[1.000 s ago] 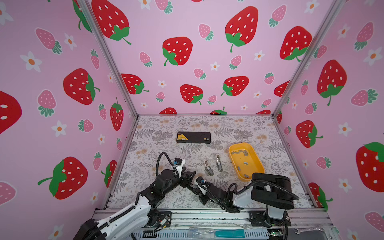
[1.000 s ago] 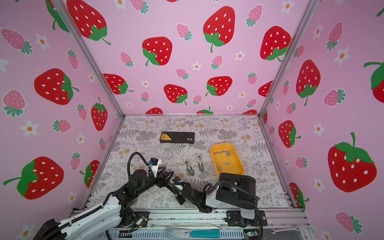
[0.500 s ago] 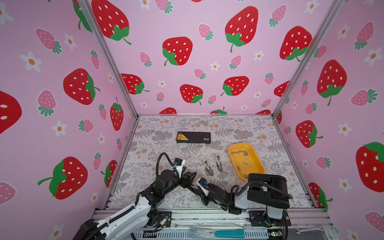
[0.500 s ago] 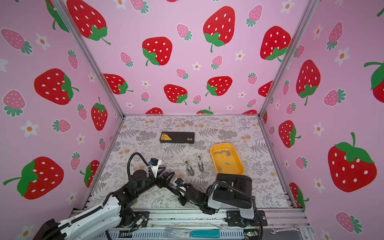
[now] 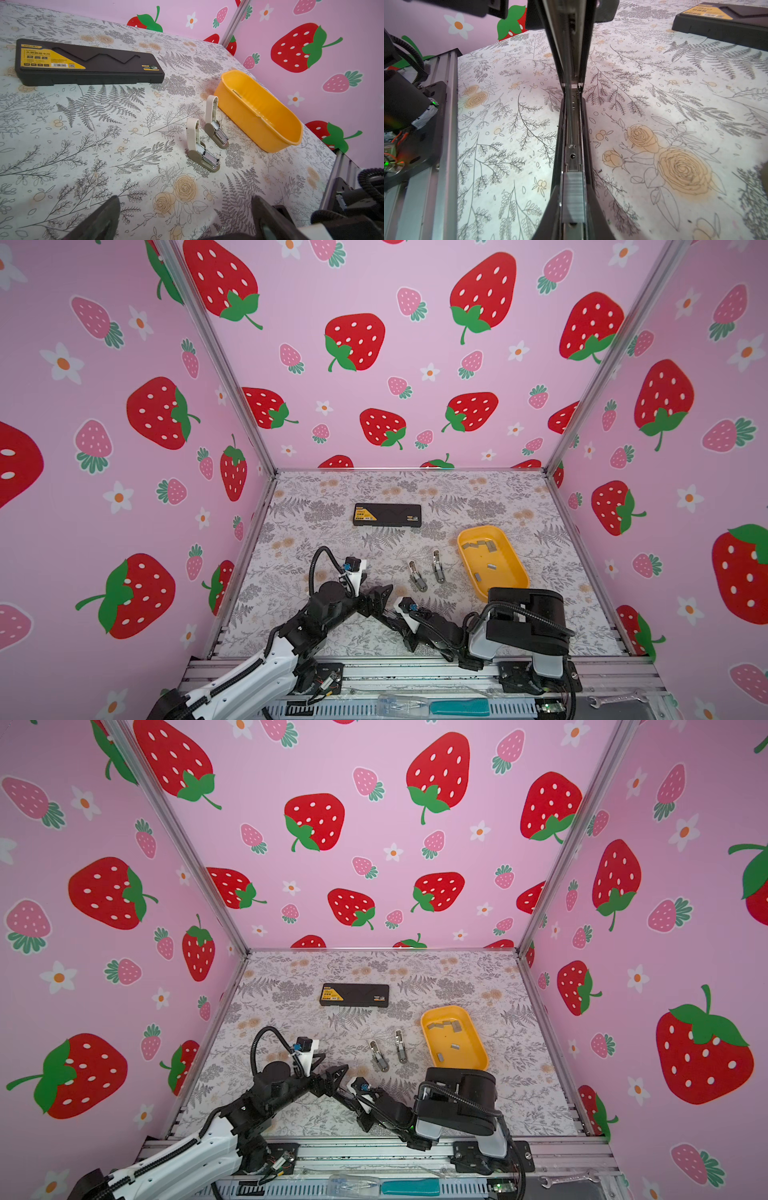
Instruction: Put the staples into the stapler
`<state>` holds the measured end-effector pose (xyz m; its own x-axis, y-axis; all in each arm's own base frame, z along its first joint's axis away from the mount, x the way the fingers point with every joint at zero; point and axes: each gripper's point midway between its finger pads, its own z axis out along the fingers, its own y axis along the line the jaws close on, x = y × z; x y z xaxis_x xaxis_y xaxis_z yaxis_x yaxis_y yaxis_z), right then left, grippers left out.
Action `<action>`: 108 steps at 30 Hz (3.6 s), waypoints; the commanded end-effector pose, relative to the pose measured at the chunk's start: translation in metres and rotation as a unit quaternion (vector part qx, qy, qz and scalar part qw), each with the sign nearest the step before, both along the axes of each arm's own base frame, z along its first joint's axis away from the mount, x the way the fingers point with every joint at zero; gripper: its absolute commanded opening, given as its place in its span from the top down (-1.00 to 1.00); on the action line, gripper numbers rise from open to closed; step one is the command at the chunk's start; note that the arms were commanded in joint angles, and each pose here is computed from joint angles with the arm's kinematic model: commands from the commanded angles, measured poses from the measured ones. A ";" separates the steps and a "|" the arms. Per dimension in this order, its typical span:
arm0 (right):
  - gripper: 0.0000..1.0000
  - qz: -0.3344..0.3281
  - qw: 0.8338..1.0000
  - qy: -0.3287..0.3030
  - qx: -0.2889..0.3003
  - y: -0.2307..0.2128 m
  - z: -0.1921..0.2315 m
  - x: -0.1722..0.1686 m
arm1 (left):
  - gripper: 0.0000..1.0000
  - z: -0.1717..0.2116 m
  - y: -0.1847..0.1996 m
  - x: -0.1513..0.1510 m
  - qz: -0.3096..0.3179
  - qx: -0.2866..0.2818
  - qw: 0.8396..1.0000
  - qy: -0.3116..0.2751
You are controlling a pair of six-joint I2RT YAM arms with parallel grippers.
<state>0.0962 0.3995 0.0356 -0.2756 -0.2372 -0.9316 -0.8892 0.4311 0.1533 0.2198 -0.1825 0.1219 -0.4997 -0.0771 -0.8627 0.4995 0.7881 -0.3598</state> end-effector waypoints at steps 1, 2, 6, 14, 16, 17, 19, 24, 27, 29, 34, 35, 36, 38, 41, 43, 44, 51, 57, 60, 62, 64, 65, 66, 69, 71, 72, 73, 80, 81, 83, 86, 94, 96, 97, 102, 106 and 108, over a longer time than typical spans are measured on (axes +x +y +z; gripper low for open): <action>1.00 0.000 1.000 0.003 0.021 0.002 0.006 -0.002 | -0.98 0.023 0.008 0.012 0.047 -0.019 0.999 -0.011; 1.00 -0.001 1.000 0.003 0.019 0.001 0.005 -0.002 | -0.98 0.026 0.008 0.012 0.047 -0.027 0.999 -0.010; 1.00 -0.007 1.000 0.002 0.016 -0.001 0.004 -0.001 | -0.98 0.042 0.004 0.012 0.043 -0.054 0.998 -0.013; 1.00 -0.012 1.000 0.003 0.004 0.003 -0.001 0.000 | -0.98 0.052 -0.008 0.015 0.032 -0.077 0.997 0.008; 1.00 -0.013 1.000 0.003 0.002 0.002 -0.002 0.000 | -0.98 0.052 -0.007 0.017 0.038 -0.080 0.996 0.012; 1.00 -0.015 1.000 0.003 0.003 0.002 -0.002 0.001 | -0.98 0.050 -0.004 0.019 0.051 -0.081 0.995 0.015; 1.00 -0.015 1.000 0.002 0.002 0.002 -0.003 0.001 | -0.98 0.046 0.008 0.024 0.090 -0.074 0.993 0.018; 0.80 -0.017 1.000 0.002 0.005 0.000 0.003 0.000 | -0.98 0.022 0.036 0.029 0.168 -0.039 0.984 0.038; 0.57 -0.018 1.000 -0.002 0.007 -0.002 0.011 -0.001 | -0.98 0.012 0.040 0.027 0.172 -0.032 0.983 0.046; 0.38 -0.020 1.000 -0.004 0.010 -0.005 0.017 -0.001 | -0.98 0.006 0.042 0.025 0.177 -0.027 0.983 0.051; 0.09 -0.021 0.999 -0.004 0.029 -0.011 0.039 -0.004 | -0.98 -0.006 0.041 0.020 0.165 -0.021 0.984 0.063; 0.05 -0.021 0.999 -0.005 0.031 -0.013 0.043 -0.005 | -0.98 -0.010 0.041 0.018 0.162 -0.018 0.984 0.067; 0.03 -0.021 0.999 -0.008 0.034 -0.015 0.048 -0.006 | -0.98 -0.012 0.040 0.017 0.160 -0.016 0.985 0.069; 0.02 -0.022 0.999 -0.012 0.038 -0.017 0.057 -0.007 | -0.98 -0.017 0.039 0.015 0.153 -0.013 0.985 0.075; 0.22 -0.022 0.999 -0.014 0.038 -0.017 0.065 -0.007 | -0.98 -0.025 0.038 0.012 0.147 -0.011 0.986 0.078; 0.31 -0.021 0.999 -0.013 0.038 -0.015 0.068 -0.007 | -0.98 -0.028 0.038 0.010 0.144 -0.012 0.986 0.079; 0.36 -0.017 0.999 -0.014 0.035 -0.012 0.068 -0.008 | -0.98 -0.030 0.037 0.009 0.142 -0.011 0.987 0.079; 0.48 -0.021 1.000 -0.018 0.010 0.003 0.059 -0.004 | -0.98 -0.037 0.035 0.004 0.133 -0.004 0.988 0.076; 0.52 -0.026 0.999 -0.020 -0.012 0.009 0.044 -0.001 | -0.98 -0.045 0.029 0.001 0.123 0.013 0.990 0.074; 0.53 -0.030 0.999 -0.020 -0.022 0.009 0.036 0.000 | -0.98 -0.049 0.025 0.000 0.120 0.024 0.990 0.069; 0.53 -0.033 0.999 -0.019 -0.027 0.007 0.032 0.000 | -0.98 -0.051 0.022 0.000 0.117 0.029 0.991 0.065; 0.54 -0.034 0.999 -0.018 -0.032 0.006 0.027 0.001 | -0.98 -0.054 0.020 0.000 0.114 0.035 0.991 0.065; 0.54 -0.036 0.999 -0.016 -0.033 0.005 0.025 0.001 | -0.98 -0.055 0.019 0.000 0.114 0.039 0.991 0.064; 0.54 -0.036 0.999 -0.016 -0.033 0.004 0.024 0.001 | -0.98 -0.056 0.018 0.000 0.113 0.040 0.991 0.064; 0.54 -0.038 0.999 -0.012 -0.033 0.001 0.021 0.001 | -0.98 -0.059 0.015 0.001 0.113 0.050 0.991 0.061; 0.54 -0.039 0.999 -0.011 -0.033 -0.001 0.018 0.001 | -0.98 -0.060 0.015 0.001 0.117 0.056 0.990 0.057; 0.54 -0.040 0.999 -0.010 -0.033 -0.002 0.017 0.001 | -0.98 -0.060 0.016 0.001 0.119 0.058 0.990 0.056; 0.55 -0.040 0.999 -0.010 -0.034 -0.003 0.014 0.001 | -0.98 -0.061 0.016 0.001 0.119 0.059 0.990 0.055; 0.55 -0.043 0.998 -0.002 -0.042 -0.010 -0.001 0.000 | -0.98 -0.066 0.018 -0.001 0.120 0.066 0.989 0.051; 0.56 -0.043 0.998 0.000 -0.043 -0.010 -0.003 0.000 | -0.98 -0.067 0.018 -0.001 0.119 0.068 0.989 0.052; 0.57 -0.044 0.998 0.005 -0.049 -0.012 -0.011 -0.001 | -0.98 -0.067 0.017 -0.001 0.118 0.070 0.989 0.051; 0.57 -0.044 0.997 0.012 -0.055 -0.015 -0.020 -0.002 | -0.98 -0.069 0.017 -0.002 0.119 0.074 0.989 0.051; 0.59 -0.047 0.997 0.020 -0.061 -0.022 -0.035 -0.003 | -0.98 -0.075 0.017 -0.001 0.122 0.084 0.988 0.052; 0.59 -0.048 0.997 0.020 -0.062 -0.023 -0.036 -0.002 | -0.98 -0.076 0.017 -0.001 0.121 0.085 0.988 0.052; 0.59 -0.047 0.997 0.020 -0.061 -0.022 -0.036 -0.003 | -0.98 -0.076 0.017 0.000 0.122 0.085 0.987 0.051; 0.59 -0.043 0.997 0.020 -0.060 -0.020 -0.037 -0.003 | -0.98 -0.073 0.020 -0.001 0.125 0.086 0.987 0.046; 0.60 -0.040 0.997 0.022 -0.061 -0.019 -0.047 -0.005 | -0.98 -0.071 0.022 -0.002 0.127 0.084 0.987 0.045; 0.61 -0.036 0.997 0.026 -0.062 -0.018 -0.051 -0.006 | -0.98 -0.072 0.024 -0.003 0.127 0.085 0.987 0.045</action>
<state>0.1038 0.4074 0.0653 -0.3028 -0.0489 -0.9518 -0.8288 0.5066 0.2376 0.2245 -0.1675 0.0656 -0.5316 -0.1193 -0.8385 0.2539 0.9220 -0.2922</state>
